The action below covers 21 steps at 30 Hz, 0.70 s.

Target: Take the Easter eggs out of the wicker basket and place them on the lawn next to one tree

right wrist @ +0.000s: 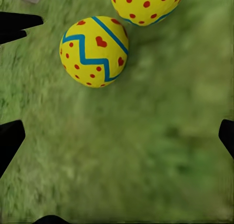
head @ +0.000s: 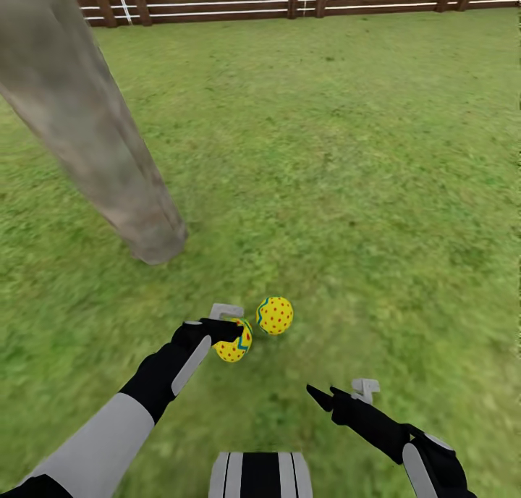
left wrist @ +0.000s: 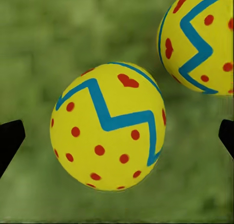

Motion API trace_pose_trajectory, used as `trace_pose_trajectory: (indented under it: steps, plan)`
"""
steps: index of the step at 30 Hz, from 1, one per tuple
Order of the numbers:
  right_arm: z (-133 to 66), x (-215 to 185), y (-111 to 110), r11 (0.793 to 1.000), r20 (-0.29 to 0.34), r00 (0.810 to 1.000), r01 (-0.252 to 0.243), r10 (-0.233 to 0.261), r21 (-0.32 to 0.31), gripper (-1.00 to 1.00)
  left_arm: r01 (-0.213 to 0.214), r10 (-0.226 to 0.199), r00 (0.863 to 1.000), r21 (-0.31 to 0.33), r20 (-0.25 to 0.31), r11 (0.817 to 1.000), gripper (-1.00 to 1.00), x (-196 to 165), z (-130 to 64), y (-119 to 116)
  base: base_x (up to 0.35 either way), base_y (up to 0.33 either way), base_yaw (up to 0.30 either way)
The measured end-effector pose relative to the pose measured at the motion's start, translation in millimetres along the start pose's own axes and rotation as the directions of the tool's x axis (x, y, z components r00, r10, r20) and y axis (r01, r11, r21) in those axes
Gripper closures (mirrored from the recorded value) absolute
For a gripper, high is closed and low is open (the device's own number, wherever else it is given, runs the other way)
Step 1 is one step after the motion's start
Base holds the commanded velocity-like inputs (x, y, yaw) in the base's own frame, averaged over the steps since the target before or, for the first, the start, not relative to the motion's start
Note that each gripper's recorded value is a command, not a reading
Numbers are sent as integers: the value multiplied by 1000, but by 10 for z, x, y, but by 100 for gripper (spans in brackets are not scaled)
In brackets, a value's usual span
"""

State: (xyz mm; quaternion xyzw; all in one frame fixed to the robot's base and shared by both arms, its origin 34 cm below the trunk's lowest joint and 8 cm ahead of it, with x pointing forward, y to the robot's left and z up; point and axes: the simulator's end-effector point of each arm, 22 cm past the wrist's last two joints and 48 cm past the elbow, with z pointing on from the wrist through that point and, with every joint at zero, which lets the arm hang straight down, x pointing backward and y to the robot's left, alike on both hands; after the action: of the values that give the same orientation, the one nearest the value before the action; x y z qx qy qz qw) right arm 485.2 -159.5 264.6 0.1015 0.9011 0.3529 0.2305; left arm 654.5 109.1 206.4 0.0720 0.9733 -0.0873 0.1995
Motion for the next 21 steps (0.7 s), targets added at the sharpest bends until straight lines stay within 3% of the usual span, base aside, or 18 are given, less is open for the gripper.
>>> trace_pose_trajectory:
  steps: [21]
  plan:
    - [-152, -285, 258, 998, 63, 997, 51, -49, -28, -100, -17, 18, 996, -10, 83, 1000, -100, -413, -387, -32, -335, 0, 0]
